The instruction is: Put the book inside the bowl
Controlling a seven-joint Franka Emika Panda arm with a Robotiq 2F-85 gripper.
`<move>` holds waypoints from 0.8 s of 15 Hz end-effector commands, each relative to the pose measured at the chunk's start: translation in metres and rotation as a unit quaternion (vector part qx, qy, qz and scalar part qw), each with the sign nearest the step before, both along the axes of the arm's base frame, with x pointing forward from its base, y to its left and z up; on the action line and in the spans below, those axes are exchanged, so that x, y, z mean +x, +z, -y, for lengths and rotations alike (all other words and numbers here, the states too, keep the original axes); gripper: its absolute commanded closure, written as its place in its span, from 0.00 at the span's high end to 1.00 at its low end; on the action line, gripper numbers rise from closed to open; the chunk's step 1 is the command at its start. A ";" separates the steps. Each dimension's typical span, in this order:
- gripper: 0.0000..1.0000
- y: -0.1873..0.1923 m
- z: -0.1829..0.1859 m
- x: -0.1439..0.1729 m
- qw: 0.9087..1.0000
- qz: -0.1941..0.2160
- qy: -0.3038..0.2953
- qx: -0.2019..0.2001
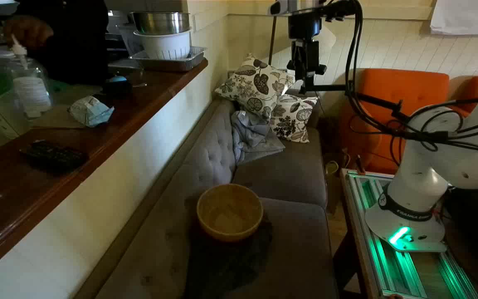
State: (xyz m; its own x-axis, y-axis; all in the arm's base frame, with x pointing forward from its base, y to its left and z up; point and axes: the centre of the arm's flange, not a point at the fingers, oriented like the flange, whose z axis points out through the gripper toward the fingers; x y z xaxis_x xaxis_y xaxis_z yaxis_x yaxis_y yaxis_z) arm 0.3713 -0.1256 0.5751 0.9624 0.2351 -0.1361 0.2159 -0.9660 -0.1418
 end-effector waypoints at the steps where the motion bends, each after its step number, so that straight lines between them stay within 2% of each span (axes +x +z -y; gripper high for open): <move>1: 1.00 0.000 0.000 0.000 1.000 0.000 0.000 0.000; 11: 1.00 0.000 0.000 0.000 1.000 0.000 0.000 0.000; 12: 1.00 -0.008 -0.011 0.004 1.000 0.004 -0.007 0.013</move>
